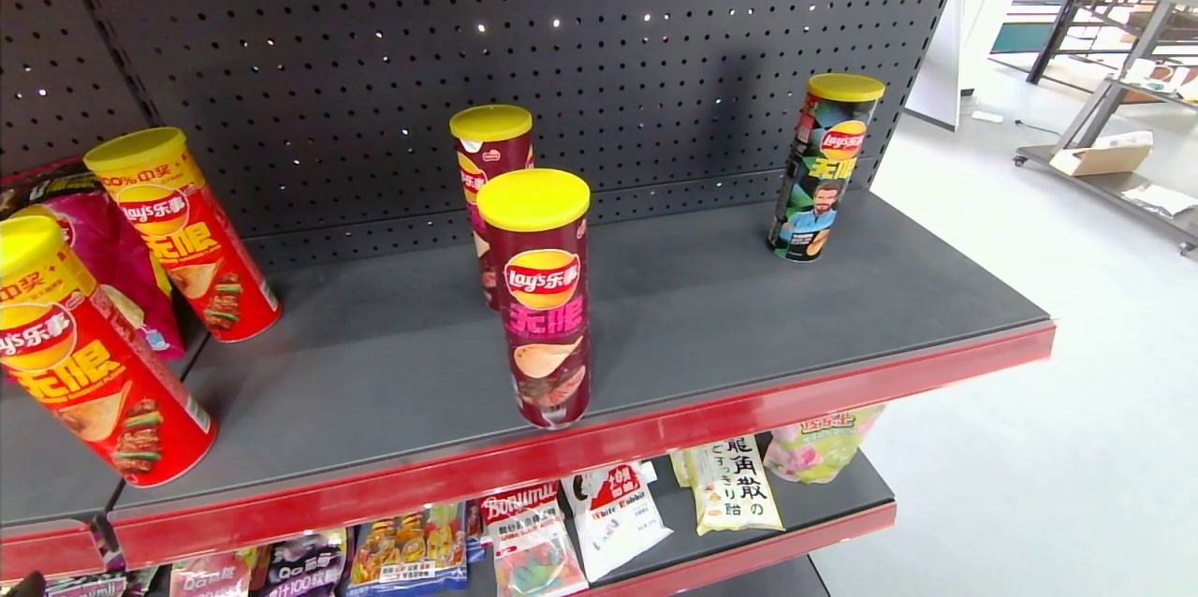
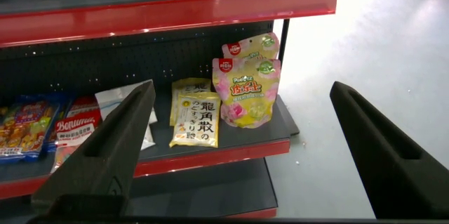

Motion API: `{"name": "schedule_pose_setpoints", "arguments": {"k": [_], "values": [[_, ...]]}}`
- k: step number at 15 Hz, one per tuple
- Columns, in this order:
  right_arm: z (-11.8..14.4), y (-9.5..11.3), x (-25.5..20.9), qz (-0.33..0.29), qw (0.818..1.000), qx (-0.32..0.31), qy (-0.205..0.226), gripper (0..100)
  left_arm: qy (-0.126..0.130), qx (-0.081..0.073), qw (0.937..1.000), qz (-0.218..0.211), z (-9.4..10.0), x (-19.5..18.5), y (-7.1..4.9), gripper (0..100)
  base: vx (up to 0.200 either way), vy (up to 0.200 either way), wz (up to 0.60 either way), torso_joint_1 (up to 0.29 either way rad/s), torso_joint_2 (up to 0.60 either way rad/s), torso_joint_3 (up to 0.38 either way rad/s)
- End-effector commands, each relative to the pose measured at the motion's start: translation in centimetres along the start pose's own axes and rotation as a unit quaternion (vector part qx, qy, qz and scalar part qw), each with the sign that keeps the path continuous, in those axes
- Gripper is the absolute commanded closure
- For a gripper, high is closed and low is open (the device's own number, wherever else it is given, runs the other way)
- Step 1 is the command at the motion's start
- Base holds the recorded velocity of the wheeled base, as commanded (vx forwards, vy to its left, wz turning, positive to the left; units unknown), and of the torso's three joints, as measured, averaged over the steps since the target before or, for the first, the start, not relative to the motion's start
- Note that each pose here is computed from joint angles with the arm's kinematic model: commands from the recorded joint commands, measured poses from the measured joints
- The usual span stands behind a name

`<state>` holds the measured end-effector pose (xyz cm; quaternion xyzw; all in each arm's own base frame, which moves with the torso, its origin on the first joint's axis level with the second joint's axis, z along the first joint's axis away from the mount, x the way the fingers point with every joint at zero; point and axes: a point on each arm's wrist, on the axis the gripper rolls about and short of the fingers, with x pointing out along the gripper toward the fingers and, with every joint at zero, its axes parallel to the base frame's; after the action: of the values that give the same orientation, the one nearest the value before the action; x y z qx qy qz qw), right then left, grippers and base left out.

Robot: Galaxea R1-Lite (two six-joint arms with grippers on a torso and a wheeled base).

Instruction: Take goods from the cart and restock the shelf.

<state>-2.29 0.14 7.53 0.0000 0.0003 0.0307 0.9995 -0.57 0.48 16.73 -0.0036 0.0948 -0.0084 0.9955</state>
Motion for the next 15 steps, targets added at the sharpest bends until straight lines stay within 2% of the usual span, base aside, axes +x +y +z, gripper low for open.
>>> {"name": "schedule_pose_setpoints", "arguments": {"k": [1,4,10,13,15], "values": [[0.0,0.0,0.0,0.001,1.000,0.001,0.000,0,-0.005,-0.001,1.0000,-0.001,-0.3,-0.2,0.0,0,0.000,0.000,0.00,0.000,0.00,0.000],[0.0,0.0,0.0,0.001,1.000,0.000,0.000,0,-0.004,-0.001,1.0000,-0.002,-0.4,-0.2,0.0,0,0.000,0.000,0.00,0.000,0.00,0.000],[0.0,0.0,0.0,0.000,1.000,0.001,0.000,0,0.001,0.000,0.9999,-0.013,-0.6,-0.1,0.0,0,0.000,0.000,0.60,-0.002,0.00,0.005],[0.0,0.0,0.0,0.001,1.000,0.003,0.000,0,0.000,0.000,0.9999,-0.016,-0.8,-0.1,0.0,0,0.000,0.000,0.00,0.000,0.00,0.000],[0.0,0.0,0.0,0.001,1.000,0.002,0.004,0,-0.008,0.000,0.9997,-0.024,-1.8,-0.5,0.1,0,0.000,0.000,0.00,0.000,0.00,0.000]]}}
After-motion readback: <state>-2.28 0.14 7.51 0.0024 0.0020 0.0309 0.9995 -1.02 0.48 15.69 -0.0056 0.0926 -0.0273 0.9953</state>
